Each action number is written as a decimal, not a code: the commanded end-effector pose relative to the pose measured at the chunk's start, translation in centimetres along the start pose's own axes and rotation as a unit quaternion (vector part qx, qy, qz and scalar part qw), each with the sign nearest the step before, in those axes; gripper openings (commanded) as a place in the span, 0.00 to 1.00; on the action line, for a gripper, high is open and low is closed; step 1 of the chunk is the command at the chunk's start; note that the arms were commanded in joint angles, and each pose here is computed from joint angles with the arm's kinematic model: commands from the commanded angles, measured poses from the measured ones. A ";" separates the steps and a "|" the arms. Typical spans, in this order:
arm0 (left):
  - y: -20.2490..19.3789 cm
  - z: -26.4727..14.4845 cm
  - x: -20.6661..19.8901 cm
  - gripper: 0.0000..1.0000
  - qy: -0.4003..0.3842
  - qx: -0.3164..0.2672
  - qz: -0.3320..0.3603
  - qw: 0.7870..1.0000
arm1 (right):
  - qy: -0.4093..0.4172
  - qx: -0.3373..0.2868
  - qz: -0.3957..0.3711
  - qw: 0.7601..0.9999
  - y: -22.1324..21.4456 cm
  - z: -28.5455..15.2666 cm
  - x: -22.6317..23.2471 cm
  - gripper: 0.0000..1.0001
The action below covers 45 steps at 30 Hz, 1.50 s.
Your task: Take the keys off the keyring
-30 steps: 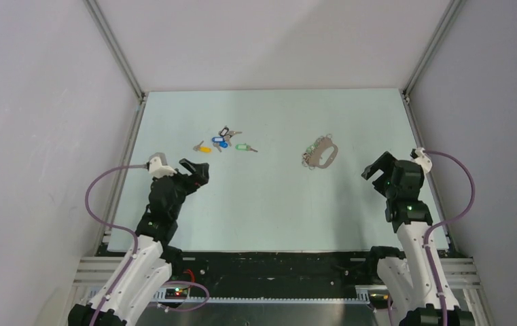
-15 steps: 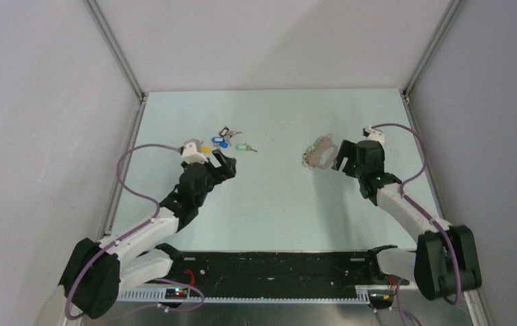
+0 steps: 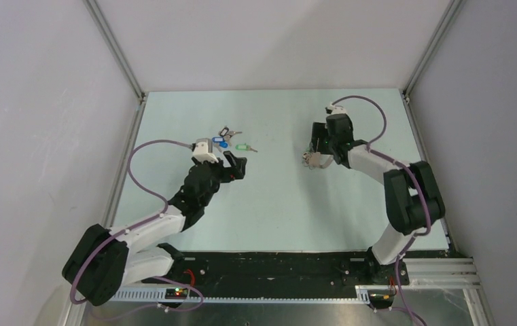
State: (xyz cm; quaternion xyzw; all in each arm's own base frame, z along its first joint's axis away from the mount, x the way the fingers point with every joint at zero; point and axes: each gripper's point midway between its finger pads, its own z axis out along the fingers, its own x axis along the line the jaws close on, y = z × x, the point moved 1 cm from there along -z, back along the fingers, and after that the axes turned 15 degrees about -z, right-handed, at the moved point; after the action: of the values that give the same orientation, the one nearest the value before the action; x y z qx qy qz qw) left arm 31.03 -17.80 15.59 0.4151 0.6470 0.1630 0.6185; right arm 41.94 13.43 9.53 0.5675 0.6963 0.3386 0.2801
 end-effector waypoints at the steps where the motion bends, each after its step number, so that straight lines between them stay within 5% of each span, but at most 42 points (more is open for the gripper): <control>1: 1.5 0.3 -2.3 0.97 -0.041 -0.022 0.005 0.999 | 0.024 0.010 -0.016 1.000 1.6 2.0 1.5 0.66; 12: 2.2 -0.4 -3.2 0.97 -0.061 -0.028 0.003 0.998 | 0.021 0.108 -0.026 0.994 -2.6 6.0 3.1 0.63; 14: 2.2 -0.4 -3.1 0.97 -0.061 -0.029 0.005 0.998 | 0.015 0.124 -0.028 0.992 -3.5 6.4 3.0 0.54; 17: 2.2 -0.4 -3.3 0.96 -0.065 -0.026 0.009 0.998 | 0.006 0.141 -0.036 0.989 -3.8 6.4 3.0 0.19; 20: 1.9 -0.2 -3.4 0.96 -0.068 -0.020 0.014 0.997 | 0.000 0.119 -0.055 0.991 -2.1 4.6 3.3 0.00; 32: -1.4 0.3 -7.6 0.94 -0.181 0.068 0.027 0.981 | 0.111 -0.041 -0.102 0.988 2.6 -6.7 6.7 0.00; 45: -3.8 -0.1 -10.2 0.94 -0.261 0.117 0.043 0.957 | 0.184 -0.068 -0.082 0.977 3.7 -11.7 8.5 0.00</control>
State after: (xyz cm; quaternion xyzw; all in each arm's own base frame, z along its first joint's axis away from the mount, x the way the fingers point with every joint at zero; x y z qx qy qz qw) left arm 29.11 -25.49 16.55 0.5267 0.5305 0.0146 0.6640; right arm 34.35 19.45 16.82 0.4350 0.7675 0.4139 0.2245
